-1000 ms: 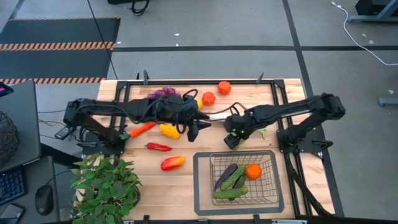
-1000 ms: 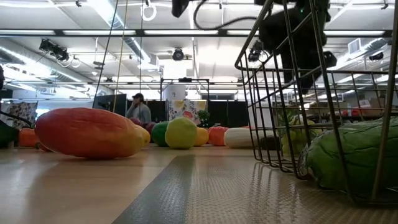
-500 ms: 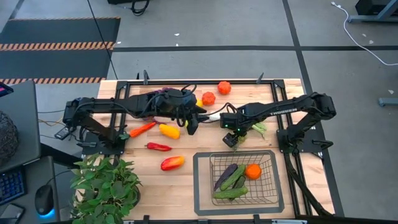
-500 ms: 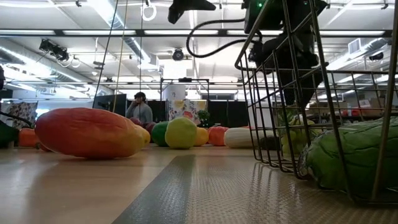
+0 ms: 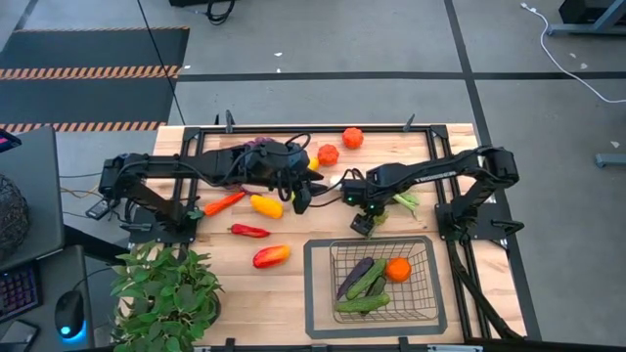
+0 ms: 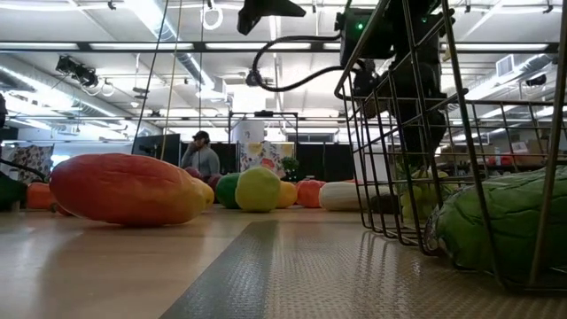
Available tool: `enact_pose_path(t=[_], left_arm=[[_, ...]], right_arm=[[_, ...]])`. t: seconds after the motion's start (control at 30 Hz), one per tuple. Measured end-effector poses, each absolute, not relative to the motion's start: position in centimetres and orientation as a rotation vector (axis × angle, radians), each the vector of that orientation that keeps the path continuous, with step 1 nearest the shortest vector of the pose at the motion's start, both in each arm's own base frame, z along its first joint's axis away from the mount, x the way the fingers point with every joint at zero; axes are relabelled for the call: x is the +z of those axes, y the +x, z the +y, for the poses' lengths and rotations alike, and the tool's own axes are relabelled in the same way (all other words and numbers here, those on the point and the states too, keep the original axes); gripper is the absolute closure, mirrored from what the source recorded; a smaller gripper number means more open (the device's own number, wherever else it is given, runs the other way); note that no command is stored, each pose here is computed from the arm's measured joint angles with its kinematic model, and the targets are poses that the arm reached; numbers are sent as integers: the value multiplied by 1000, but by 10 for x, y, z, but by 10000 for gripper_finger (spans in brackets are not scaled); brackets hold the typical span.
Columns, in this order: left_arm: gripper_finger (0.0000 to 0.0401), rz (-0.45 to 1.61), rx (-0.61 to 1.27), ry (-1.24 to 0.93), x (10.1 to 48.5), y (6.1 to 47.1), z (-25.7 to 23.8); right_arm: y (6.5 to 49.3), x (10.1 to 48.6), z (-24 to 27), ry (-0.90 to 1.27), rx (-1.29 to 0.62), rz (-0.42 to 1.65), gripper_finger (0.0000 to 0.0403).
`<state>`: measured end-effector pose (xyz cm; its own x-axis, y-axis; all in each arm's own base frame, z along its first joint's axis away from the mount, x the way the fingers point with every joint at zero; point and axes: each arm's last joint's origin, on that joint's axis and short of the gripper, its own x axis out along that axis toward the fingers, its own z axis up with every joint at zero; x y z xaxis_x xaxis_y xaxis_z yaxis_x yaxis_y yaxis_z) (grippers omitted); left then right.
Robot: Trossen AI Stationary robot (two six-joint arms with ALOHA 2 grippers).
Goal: Build produce basket
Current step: Put the grapes into the wire basket
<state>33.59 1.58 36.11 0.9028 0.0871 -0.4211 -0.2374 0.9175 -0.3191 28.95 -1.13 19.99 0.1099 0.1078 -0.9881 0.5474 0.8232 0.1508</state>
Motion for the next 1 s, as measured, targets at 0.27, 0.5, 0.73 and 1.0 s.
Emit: enact_pose_path(t=[0.27, 0.5, 0.73, 1.0], left_arm=[[228, 421, 174, -381, 360, 336, 16], [227, 422, 174, -381, 360, 336, 16], [227, 424, 173, -377, 360, 336, 15], [227, 432, 174, -373, 359, 335, 15]], right_arm=[[297, 176, -10, 580, -300, 1549, 124], [298, 173, -10, 571, -312, 1554, 124], [295, 180, -15, 545, -367, 1516, 162], [295, 180, -15, 549, -364, 1520, 294]])
